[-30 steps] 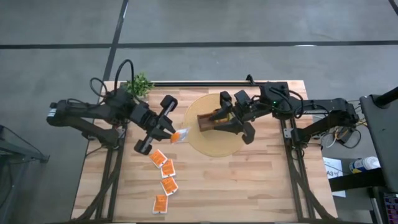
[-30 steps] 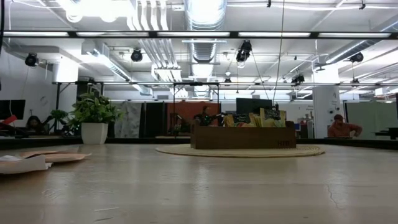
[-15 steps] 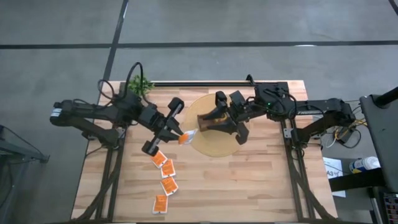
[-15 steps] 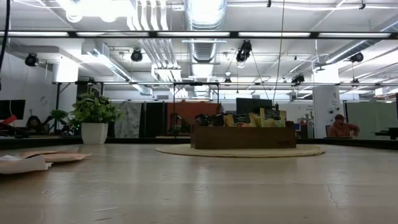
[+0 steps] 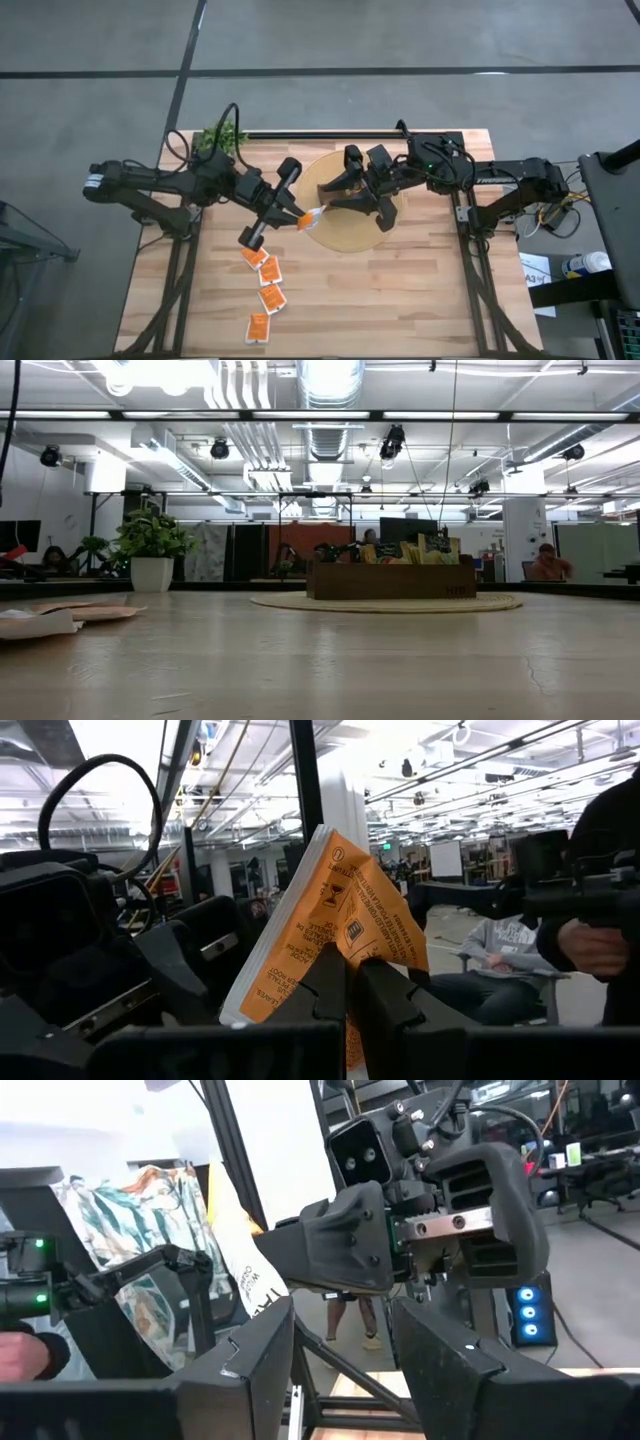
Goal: Pick & Place Tea
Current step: Put the white tea bag into the left section of the wooden organizer
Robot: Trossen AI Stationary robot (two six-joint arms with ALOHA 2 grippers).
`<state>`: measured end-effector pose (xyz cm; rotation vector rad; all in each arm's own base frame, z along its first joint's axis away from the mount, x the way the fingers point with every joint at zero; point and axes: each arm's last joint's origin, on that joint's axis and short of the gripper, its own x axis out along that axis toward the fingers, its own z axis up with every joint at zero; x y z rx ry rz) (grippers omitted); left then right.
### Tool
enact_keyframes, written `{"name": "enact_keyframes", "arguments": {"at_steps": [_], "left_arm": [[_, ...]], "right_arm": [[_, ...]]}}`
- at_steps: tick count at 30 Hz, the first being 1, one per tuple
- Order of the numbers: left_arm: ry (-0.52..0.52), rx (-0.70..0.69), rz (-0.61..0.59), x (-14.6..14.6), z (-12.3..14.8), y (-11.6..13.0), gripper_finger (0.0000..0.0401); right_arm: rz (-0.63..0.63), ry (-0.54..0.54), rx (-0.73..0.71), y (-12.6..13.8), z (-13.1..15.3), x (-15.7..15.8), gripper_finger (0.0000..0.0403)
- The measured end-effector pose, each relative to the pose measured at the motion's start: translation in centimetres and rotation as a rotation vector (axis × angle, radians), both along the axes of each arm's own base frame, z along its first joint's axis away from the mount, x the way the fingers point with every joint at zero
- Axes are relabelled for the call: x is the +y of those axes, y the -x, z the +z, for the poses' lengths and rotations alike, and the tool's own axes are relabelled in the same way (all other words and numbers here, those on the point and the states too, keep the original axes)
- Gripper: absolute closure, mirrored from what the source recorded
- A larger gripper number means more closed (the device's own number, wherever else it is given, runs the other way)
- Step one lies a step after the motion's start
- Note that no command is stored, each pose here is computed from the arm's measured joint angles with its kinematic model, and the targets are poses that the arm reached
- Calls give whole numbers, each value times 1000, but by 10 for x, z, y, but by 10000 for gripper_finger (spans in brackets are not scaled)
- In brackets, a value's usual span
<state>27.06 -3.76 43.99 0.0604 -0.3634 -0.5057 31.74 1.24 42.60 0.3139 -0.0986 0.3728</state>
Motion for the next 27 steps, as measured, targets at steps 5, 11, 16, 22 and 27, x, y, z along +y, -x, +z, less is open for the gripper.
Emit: {"name": "enact_keyframes", "arguments": {"at_steps": [5,11,16,22,27], "left_arm": [[-16,-9,11,1,0,0,394],[-46,-25,25,2,0,0,394],[-48,-19,30,3,-1,-2,394],[-50,-3,40,6,-5,-7,394],[-50,-3,51,9,-5,-8,394]], "right_arm": [[45,5,14,-3,-4,1,234],[55,2,15,-4,-4,2,234],[56,-5,15,-3,-4,2,234],[56,-5,12,-3,-3,2,234],[56,-4,11,-3,-3,2,239]]}}
